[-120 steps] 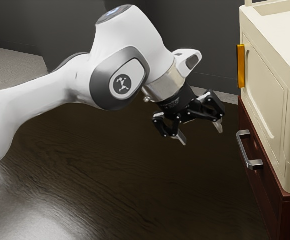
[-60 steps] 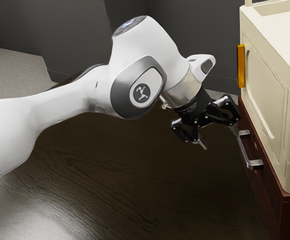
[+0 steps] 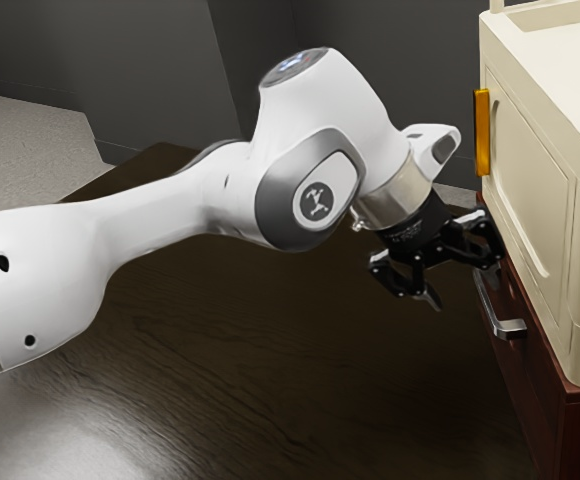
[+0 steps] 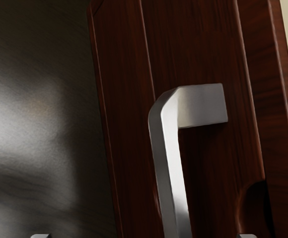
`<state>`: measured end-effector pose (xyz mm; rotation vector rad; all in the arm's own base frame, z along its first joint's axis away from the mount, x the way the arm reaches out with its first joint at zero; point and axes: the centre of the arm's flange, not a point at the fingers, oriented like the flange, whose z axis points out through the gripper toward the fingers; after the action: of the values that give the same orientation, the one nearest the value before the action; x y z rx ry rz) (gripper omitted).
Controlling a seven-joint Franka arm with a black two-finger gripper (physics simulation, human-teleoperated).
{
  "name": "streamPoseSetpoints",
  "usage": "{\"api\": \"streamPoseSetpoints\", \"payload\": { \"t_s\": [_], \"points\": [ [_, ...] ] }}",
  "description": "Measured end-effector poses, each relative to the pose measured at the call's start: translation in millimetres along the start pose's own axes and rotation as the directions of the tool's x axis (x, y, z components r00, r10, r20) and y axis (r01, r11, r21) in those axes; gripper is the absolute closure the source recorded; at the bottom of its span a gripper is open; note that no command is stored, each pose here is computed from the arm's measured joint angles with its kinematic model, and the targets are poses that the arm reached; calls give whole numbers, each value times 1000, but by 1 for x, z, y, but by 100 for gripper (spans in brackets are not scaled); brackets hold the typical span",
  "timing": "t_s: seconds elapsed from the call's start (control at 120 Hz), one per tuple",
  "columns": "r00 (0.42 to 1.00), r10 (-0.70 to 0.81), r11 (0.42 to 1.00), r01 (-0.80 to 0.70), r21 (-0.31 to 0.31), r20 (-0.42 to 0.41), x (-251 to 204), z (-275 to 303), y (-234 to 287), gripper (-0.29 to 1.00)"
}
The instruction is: Pull the drawer handle with one arm to open the drawer
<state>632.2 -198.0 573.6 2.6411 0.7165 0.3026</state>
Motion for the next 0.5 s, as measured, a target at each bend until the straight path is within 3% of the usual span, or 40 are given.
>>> {"api": "streamPoseSetpoints", "payload": {
  "t_s": [0.5],
  "points": [
    [1000,-2,1000,1,23,15,4,21,-4,27]
  ]
}}
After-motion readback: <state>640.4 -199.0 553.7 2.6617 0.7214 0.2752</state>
